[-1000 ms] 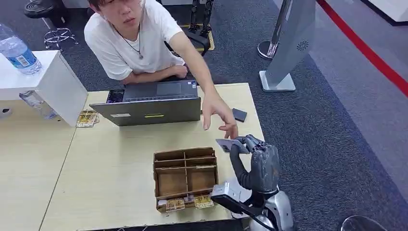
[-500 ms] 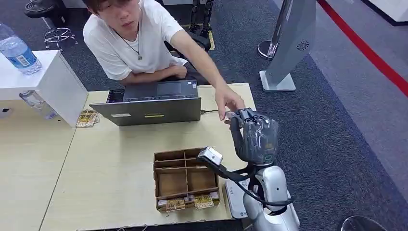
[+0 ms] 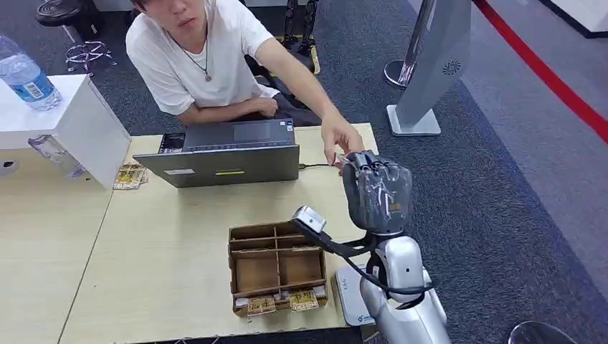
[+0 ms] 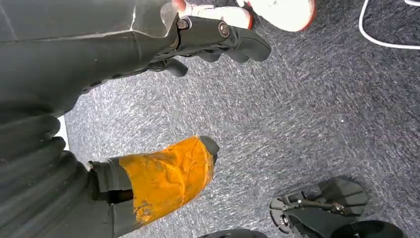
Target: Pass the card to the sensor for recognition and then transmit it.
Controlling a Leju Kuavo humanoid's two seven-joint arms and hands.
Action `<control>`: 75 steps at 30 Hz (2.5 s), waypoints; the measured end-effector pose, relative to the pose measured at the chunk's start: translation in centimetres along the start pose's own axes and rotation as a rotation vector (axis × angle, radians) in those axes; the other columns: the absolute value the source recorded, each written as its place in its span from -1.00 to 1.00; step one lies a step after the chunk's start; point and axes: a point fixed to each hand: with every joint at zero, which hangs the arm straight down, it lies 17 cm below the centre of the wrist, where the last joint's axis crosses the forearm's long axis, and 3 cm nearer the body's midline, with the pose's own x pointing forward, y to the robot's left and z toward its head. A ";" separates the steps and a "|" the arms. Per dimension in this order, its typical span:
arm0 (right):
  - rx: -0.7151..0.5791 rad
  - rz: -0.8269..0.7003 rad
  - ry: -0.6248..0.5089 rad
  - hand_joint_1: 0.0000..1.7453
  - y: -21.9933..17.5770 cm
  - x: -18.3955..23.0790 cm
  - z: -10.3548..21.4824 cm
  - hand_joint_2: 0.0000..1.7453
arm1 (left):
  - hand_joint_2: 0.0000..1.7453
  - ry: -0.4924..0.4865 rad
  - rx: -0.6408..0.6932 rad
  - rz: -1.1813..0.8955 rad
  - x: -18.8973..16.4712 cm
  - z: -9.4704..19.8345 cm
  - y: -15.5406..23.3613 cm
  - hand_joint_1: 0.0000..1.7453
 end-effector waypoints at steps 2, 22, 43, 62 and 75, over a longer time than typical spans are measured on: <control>0.000 -0.004 0.001 1.00 0.0 0.0 -0.1 1.00 | 1.00 0.000 0.000 -0.002 0.0 0.0 0.0 -1.00; -0.006 -0.075 -0.029 1.00 -0.1 1.2 -0.3 1.00 | 1.00 0.003 0.008 -0.013 -0.1 0.0 0.2 -1.00; -0.009 -0.070 -0.036 1.00 -0.2 1.3 -0.4 1.00 | 1.00 0.009 0.008 -0.015 -0.2 0.0 0.2 -1.00; -0.012 -0.067 -0.036 1.00 -0.2 1.3 -0.5 1.00 | 1.00 0.010 0.009 -0.015 -0.3 0.0 0.3 -1.00; -0.012 -0.065 -0.034 1.00 -0.2 1.3 -0.5 1.00 | 1.00 0.010 0.010 -0.014 -0.3 0.0 0.3 -1.00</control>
